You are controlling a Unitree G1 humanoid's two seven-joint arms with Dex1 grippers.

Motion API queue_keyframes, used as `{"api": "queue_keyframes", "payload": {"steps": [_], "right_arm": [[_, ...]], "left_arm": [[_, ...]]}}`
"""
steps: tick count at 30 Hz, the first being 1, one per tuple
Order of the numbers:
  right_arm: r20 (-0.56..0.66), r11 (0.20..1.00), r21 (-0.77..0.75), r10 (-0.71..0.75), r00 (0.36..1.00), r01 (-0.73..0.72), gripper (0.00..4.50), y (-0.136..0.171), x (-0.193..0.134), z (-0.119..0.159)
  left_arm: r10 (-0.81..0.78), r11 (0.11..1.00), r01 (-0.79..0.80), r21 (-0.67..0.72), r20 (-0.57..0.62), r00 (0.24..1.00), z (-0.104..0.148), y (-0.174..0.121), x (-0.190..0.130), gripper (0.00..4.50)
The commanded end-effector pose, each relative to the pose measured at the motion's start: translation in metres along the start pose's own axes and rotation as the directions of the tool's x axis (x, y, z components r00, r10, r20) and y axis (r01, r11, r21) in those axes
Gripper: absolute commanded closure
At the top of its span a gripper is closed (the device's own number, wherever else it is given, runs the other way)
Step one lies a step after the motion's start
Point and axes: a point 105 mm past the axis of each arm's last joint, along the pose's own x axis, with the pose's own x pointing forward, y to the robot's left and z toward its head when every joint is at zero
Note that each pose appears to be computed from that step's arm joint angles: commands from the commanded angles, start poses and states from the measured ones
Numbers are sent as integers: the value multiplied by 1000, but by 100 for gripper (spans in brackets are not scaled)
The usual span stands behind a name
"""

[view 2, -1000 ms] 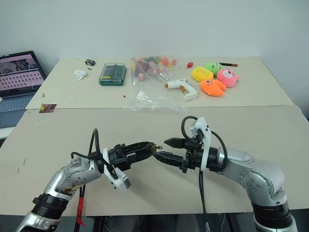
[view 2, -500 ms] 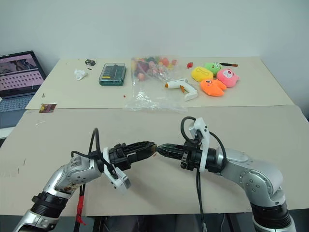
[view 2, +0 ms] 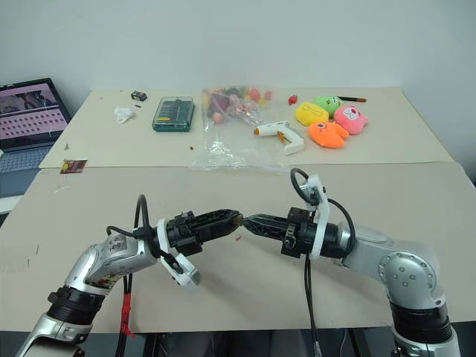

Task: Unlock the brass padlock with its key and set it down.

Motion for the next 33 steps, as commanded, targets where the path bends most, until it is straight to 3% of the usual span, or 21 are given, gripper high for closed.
{"api": "queue_keyframes", "payload": {"steps": [1, 6, 17, 20, 22, 27, 33], "right_arm": [[13, 993, 92, 75, 997, -76, 440, 17, 3, 5], [9, 987, 154, 37, 999, -38, 440, 12, 3, 6], [-110, 1000, 16, 23, 994, -21, 440, 16, 5, -4], [-136, 983, -177, -81, 987, 56, 440, 4, 7, -1], [-152, 973, -222, -92, 984, 56, 440, 2, 7, -2], [-180, 942, -332, -20, 984, -41, 440, 14, 6, -3], [-143, 922, -380, 21, 990, -74, 440, 18, 6, 4]], "left_arm": [[64, 995, -68, 71, 68, 996, 12, 16, 10, 368], [73, 994, -78, 73, 67, 995, 12, 18, 12, 368], [79, 995, -82, 54, 48, 996, 11, 19, 14, 368], [82, 996, -83, 36, 40, 996, 10, 17, 15, 368], [83, 996, -85, 33, 39, 996, 10, 17, 15, 368], [83, 981, -84, -174, -17, 996, 4, 7, 17, 368], [63, 974, -60, -220, 5, 998, 6, 6, 16, 368]]}}
